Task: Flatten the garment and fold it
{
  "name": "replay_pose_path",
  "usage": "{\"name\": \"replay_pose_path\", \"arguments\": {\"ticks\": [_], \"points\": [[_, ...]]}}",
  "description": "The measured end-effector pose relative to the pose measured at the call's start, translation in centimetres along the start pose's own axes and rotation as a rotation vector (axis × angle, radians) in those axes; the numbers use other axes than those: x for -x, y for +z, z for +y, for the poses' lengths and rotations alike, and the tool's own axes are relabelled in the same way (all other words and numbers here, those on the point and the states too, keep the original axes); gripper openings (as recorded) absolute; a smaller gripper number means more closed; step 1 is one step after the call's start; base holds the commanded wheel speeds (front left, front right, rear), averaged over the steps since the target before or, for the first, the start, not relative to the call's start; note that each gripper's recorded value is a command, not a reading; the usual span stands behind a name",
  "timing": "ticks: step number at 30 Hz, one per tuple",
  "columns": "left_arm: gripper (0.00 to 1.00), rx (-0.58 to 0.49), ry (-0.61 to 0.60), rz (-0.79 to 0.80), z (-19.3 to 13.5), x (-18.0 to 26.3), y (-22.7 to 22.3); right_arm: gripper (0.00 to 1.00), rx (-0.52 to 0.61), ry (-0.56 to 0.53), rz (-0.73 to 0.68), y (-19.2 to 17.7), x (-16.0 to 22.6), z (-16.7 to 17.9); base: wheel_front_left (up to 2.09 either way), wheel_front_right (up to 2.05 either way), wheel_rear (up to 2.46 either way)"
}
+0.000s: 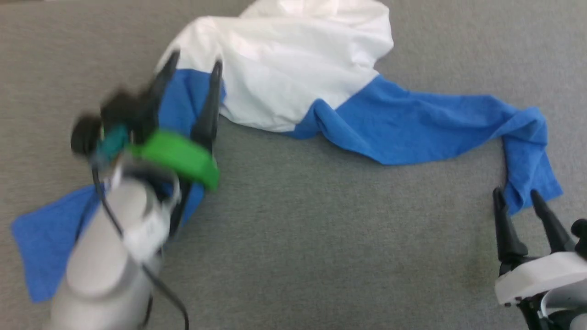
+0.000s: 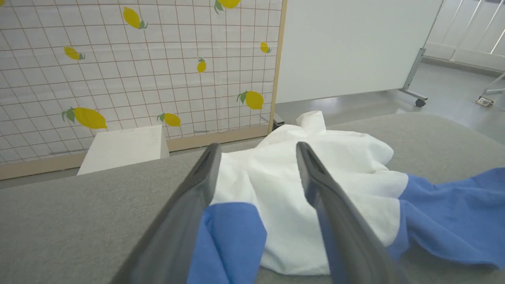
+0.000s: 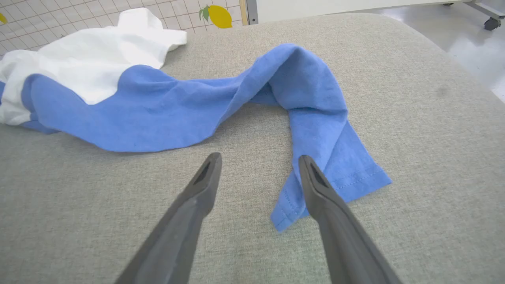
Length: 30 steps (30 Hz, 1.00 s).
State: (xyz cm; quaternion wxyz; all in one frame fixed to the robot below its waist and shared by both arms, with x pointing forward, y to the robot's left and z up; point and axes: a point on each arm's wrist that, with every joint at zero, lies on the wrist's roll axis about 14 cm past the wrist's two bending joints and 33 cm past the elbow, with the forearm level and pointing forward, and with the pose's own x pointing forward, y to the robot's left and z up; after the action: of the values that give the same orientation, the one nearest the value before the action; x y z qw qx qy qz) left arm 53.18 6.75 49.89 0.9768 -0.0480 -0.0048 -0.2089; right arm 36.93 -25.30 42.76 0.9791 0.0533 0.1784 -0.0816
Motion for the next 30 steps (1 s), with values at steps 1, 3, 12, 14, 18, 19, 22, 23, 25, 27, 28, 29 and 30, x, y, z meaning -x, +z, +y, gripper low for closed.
{"name": "replay_pose_path", "arguments": {"ticks": [1,3,12,14,18,19,22,23,25,27,28,29,30], "points": [[1.00,0.001,0.022,-0.003,0.1,1.2,0.1,1.00,-0.002,0.010,0.000,0.1,0.2,0.3,0.00,0.00,0.00],[1.00,0.009,0.106,0.003,0.4,5.8,-0.2,1.00,-0.008,0.042,-0.006,0.4,1.0,1.2,0.00,0.00,0.00],[1.00,0.080,0.344,0.031,0.4,15.8,-0.7,1.00,0.076,0.191,-0.029,2.3,1.9,6.3,0.00,0.00,0.00],[1.00,0.087,0.369,0.025,0.4,16.9,-0.4,1.00,0.106,0.237,-0.031,2.8,1.7,8.0,0.00,0.00,0.00],[1.00,0.080,0.403,0.006,0.8,18.2,0.4,1.00,0.191,0.353,-0.034,4.2,0.9,12.1,0.00,0.00,0.00],[1.00,0.079,0.409,0.001,0.9,18.4,0.6,1.00,0.216,0.378,-0.031,4.5,0.6,12.8,0.00,0.00,0.00],[1.00,0.076,0.429,0.000,1.3,18.9,0.7,1.00,0.289,0.432,0.013,4.3,-0.7,14.2,0.00,0.00,0.00],[1.00,0.076,0.433,0.005,1.4,18.9,0.5,1.00,0.313,0.449,0.031,4.1,-1.3,14.6,0.00,0.00,0.00],[1.00,0.077,0.431,0.018,1.4,18.9,0.2,1.00,0.370,0.468,0.068,3.5,-2.4,14.9,0.00,0.00,0.00],[1.00,0.077,0.434,0.024,1.6,18.8,-0.1,1.00,0.411,0.478,0.100,2.8,-3.5,15.0,0.00,0.00,0.00],[1.00,0.076,0.438,0.028,1.7,18.8,-0.2,1.00,0.442,0.488,0.120,2.4,-4.1,15.1,0.00,0.00,0.00],[1.00,0.076,0.444,0.034,1.9,18.8,-0.4,1.00,0.471,0.499,0.143,1.7,-4.6,15.3,0.00,0.00,0.00],[1.00,0.076,0.448,0.041,2.1,18.9,-0.6,1.00,0.477,0.506,0.168,1.1,-5.1,15.3,0.00,0.00,0.00]]}}
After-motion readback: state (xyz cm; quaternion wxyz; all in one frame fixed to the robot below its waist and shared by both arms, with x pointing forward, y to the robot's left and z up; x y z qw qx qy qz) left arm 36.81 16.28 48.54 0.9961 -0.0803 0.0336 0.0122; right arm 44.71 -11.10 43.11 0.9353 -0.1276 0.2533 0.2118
